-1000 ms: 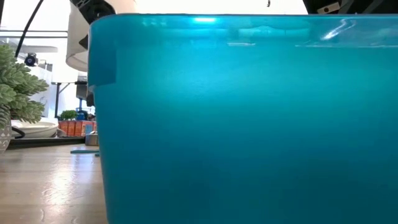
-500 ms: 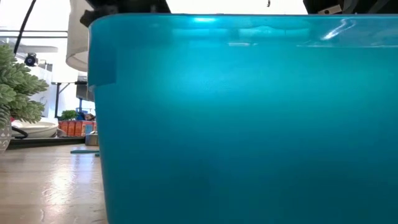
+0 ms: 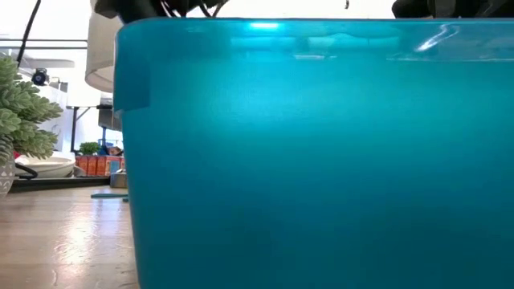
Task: Pick and place rubber bands into bin
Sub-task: Put the green rubber band into the blue bin
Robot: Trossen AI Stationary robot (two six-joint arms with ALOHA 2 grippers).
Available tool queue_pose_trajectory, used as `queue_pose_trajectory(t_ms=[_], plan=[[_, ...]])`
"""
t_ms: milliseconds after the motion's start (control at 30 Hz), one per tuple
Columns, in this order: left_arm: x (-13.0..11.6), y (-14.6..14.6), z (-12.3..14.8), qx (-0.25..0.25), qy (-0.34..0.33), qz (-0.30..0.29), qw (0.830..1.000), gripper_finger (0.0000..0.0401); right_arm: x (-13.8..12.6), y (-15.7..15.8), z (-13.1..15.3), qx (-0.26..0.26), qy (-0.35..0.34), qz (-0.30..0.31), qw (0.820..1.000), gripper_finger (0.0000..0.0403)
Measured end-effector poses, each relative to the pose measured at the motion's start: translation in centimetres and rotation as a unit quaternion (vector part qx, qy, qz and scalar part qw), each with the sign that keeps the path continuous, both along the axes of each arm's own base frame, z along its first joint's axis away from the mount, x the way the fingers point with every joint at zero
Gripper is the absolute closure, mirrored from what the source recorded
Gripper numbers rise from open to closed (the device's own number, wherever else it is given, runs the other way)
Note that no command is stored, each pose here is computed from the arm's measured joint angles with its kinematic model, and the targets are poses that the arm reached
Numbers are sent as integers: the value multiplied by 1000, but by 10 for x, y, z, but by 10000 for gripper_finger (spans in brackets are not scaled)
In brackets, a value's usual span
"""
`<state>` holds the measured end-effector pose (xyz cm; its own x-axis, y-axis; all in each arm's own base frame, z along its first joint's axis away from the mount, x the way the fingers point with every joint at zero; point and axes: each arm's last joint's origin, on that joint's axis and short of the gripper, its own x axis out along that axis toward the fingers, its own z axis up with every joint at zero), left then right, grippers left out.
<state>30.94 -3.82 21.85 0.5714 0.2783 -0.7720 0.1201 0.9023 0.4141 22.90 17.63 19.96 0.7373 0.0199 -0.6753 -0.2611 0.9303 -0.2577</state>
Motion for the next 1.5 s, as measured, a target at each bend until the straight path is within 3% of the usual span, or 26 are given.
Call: queue_pose_trajectory(t_ms=[300, 500, 900, 1200, 1500], plan=[[6, -20, 7, -4, -41, -87, 995, 401, 0, 0, 0, -1, 0, 0, 1000, 337], [12, -36, 15, -8, -88, -164, 982, 401, 0, 0, 0, -1, 0, -1, 1000, 342], [14, -74, 33, -36, -175, -313, 933, 401, 0, 0, -1, -2, 1, -1, 1000, 338], [22, -93, 37, -69, -252, -417, 871, 401, 0, 0, -1, -2, 0, -1, 1000, 342], [46, -104, 22, -65, -278, -433, 855, 401, -1, -1, -2, -3, 1, -1, 1000, 342]])
